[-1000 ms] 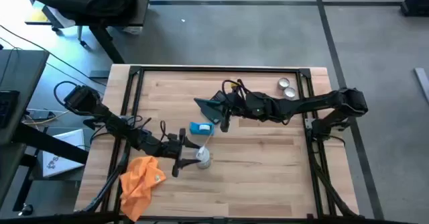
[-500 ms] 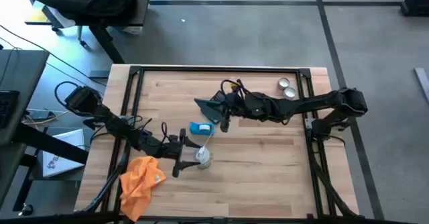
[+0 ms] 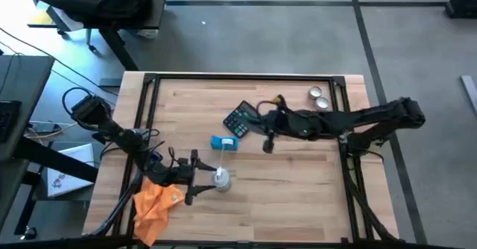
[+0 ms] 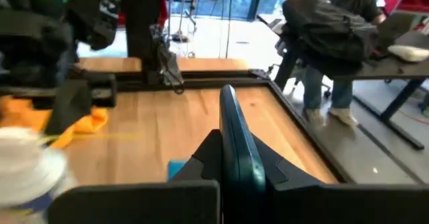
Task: Apply microfiber cloth
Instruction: Spray the cellphone using the white spray bottle
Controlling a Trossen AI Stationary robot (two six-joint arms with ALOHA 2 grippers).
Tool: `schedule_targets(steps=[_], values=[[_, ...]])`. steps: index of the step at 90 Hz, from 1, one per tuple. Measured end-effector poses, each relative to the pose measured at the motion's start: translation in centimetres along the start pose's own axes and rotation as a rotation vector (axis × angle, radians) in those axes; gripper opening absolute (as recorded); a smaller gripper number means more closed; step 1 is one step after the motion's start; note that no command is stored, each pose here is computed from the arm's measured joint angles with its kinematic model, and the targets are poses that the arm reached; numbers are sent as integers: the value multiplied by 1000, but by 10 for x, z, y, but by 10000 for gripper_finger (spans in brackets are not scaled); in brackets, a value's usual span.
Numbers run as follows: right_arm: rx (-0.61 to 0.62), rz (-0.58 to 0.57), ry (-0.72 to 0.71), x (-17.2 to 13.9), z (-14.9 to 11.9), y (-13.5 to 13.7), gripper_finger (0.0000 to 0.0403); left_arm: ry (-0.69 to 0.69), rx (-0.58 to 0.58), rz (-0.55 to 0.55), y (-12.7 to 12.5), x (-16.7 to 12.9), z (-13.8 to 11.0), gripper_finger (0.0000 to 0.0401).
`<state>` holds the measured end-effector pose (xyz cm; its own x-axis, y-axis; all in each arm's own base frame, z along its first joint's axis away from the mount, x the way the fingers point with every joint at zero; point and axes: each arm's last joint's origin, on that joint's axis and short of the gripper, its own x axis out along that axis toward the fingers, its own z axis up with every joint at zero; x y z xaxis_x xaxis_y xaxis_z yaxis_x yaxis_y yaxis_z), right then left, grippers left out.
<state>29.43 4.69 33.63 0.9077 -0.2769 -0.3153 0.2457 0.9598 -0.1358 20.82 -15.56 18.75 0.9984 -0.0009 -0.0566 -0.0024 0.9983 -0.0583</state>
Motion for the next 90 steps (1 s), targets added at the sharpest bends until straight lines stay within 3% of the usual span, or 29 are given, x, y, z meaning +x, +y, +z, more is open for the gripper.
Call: schedule_targets(steps=[13,35,66,90], values=[[9,57,61,-10,-8,20,1,-4,5,32,-4,-5,0,237],[-6,44,111,-8,-21,44,1,-10,-10,96,-6,-8,-1,236],[32,9,131,6,-25,39,1,-5,-25,25,1,0,1,259],[64,-12,97,11,-21,31,1,22,-13,48,10,7,-2,295]])
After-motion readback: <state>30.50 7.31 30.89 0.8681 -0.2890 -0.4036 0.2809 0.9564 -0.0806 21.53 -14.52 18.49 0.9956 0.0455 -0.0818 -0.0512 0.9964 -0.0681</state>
